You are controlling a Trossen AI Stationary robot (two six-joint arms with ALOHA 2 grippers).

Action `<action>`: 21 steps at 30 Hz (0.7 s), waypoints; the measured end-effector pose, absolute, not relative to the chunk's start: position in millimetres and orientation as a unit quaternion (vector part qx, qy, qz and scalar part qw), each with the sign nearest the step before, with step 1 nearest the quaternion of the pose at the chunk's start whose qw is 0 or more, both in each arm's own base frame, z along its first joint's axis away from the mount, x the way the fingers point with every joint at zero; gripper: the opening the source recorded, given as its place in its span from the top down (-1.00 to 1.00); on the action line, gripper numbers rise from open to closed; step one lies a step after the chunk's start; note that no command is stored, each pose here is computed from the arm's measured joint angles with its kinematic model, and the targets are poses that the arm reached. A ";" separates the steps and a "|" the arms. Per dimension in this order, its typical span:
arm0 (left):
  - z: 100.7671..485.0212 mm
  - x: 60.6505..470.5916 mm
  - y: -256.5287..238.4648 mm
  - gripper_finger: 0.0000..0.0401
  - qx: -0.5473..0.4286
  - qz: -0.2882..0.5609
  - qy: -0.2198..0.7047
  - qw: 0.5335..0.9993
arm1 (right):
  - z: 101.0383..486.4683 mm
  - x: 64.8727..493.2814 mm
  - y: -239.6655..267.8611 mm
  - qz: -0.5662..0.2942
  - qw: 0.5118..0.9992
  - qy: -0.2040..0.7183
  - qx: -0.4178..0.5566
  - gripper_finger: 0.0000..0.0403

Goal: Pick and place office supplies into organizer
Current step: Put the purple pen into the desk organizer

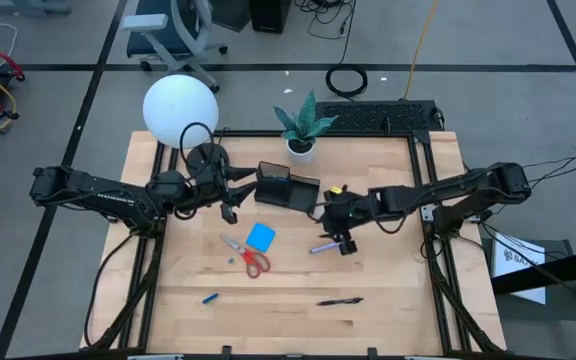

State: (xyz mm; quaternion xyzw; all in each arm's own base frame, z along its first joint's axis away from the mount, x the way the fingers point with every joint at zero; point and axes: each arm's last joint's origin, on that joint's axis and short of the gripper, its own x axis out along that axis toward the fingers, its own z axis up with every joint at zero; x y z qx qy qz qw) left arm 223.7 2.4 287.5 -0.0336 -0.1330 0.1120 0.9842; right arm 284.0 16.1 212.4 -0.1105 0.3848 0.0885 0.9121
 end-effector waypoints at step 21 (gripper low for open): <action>295.5 223.9 2.6 0.10 -0.023 0.114 -0.149 0.982 | 205.4 271.6 30.0 0.049 0.845 0.529 -0.056 0.15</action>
